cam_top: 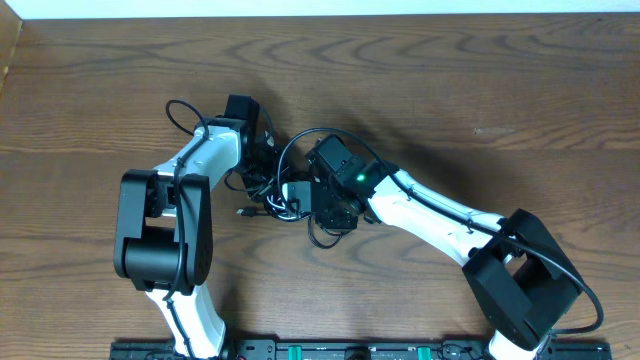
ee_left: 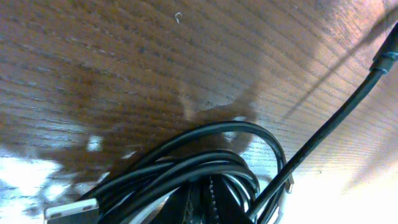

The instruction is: Untangle cables

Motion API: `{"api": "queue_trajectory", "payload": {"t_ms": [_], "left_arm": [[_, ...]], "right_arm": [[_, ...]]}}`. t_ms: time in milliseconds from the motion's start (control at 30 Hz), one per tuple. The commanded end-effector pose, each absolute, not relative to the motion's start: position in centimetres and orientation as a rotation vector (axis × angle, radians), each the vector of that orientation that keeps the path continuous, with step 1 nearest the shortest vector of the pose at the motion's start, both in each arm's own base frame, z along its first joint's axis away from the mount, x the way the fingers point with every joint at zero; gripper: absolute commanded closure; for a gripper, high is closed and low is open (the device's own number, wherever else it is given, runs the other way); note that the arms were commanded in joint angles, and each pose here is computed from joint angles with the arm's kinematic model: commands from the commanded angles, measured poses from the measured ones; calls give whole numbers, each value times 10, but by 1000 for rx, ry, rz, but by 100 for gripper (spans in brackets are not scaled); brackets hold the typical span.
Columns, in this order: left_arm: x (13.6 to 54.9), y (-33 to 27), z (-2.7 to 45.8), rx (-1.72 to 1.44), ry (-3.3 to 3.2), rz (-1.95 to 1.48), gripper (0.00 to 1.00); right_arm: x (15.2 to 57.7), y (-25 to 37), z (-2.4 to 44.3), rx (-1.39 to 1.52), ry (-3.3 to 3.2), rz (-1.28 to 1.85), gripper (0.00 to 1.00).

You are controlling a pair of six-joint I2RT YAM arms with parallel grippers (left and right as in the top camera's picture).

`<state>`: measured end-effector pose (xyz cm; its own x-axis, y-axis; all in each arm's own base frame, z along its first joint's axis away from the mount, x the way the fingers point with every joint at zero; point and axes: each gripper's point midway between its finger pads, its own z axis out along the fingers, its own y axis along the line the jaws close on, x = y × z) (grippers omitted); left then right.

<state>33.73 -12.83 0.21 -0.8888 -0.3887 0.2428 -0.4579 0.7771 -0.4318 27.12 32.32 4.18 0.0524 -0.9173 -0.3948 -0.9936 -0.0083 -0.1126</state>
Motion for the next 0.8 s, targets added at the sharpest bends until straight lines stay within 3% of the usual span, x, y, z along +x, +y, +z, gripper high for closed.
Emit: {"api": "queue_trajectory", "payload": {"t_ms": [0, 533, 767], "left_arm": [[331, -110, -33, 678, -2857, 543, 92], [330, -110, -34, 678, -2856, 543, 92], [330, -110, -34, 678, -2856, 543, 92]], "right_arm": [[272, 324, 49, -2005, 1873, 264, 67], [262, 330, 31, -2040, 1888, 347, 59], [274, 344, 36, -1990, 1830, 340, 62]]}}
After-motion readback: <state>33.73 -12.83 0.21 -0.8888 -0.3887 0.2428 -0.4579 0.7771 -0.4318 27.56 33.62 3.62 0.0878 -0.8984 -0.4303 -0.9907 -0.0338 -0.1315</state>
